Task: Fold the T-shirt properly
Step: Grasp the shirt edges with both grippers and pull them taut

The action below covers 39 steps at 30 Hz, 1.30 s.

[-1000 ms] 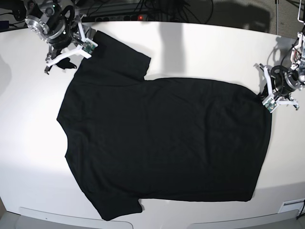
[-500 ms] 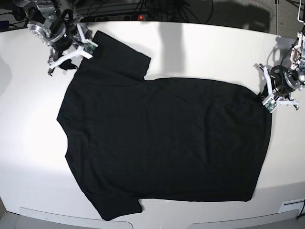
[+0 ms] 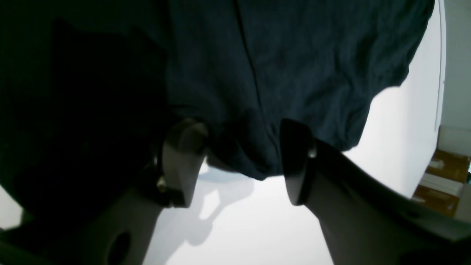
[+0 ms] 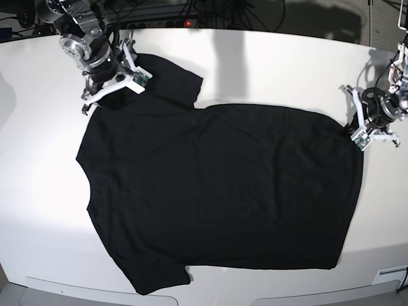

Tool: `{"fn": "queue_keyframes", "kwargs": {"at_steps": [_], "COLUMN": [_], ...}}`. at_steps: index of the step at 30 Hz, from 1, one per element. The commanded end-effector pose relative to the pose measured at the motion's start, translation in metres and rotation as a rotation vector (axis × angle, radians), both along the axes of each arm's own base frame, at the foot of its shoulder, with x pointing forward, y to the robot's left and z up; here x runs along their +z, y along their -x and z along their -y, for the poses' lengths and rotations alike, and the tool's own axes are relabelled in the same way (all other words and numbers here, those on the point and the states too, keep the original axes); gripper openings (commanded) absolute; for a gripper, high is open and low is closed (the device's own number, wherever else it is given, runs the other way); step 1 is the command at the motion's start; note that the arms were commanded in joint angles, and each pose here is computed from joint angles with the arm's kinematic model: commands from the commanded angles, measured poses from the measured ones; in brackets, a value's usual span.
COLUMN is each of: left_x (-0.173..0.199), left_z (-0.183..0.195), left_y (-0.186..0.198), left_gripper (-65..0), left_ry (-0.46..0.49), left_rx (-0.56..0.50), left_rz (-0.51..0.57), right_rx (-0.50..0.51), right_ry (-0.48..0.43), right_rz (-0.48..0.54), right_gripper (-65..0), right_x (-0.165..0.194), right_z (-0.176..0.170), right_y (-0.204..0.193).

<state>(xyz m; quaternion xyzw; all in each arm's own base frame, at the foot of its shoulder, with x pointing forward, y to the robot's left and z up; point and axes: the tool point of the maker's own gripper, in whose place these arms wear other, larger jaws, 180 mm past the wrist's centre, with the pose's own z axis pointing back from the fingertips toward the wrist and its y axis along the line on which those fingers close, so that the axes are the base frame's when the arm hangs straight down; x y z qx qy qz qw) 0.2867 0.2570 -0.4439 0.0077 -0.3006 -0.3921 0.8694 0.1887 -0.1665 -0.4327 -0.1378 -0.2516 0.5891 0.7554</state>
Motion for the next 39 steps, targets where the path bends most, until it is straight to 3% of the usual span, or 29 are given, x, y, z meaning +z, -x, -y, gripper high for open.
{"fn": "queue_keyframes", "kwargs": {"at_steps": [1, 6, 15, 21, 31, 39], "left_x": [-0.001, -0.001, 0.007, 0.018, 0.037, 0.06], "left_z": [-0.007, -0.007, 0.009, 0.009, 0.005, -0.022], "left_y": [0.004, 0.004, 0.0, 0.011, 0.054, 0.087], "left_gripper": [-65.0, -65.0, -65.0, -65.0, -65.0, -65.0], "left_ry": [-0.031, -0.03, 0.13, 0.25, 0.275, 0.297], "left_rx": [-0.007, -0.006, 0.063, 0.124, 0.143, 0.29], "left_rz": [-0.026, -0.025, -0.023, -0.059, -0.062, 0.012], "right_rx": [0.009, -0.078, -0.216, -0.231, -0.258, -0.306], "right_ry": [-0.018, -0.056, -0.086, -0.118, -0.164, -0.141], "right_rz": [-0.026, -0.002, 0.168, 0.172, 0.134, 0.072], "right_gripper": [-36.1, -64.6, -65.0, -65.0, -65.0, -65.0], "right_x": [-0.002, 0.001, 0.022, 0.039, 0.072, 0.081], "right_z": [-0.003, -0.001, 0.01, 0.009, 0.008, 0.017], "right_y": [0.005, 0.0, -0.025, -0.005, 0.051, 0.097]}}
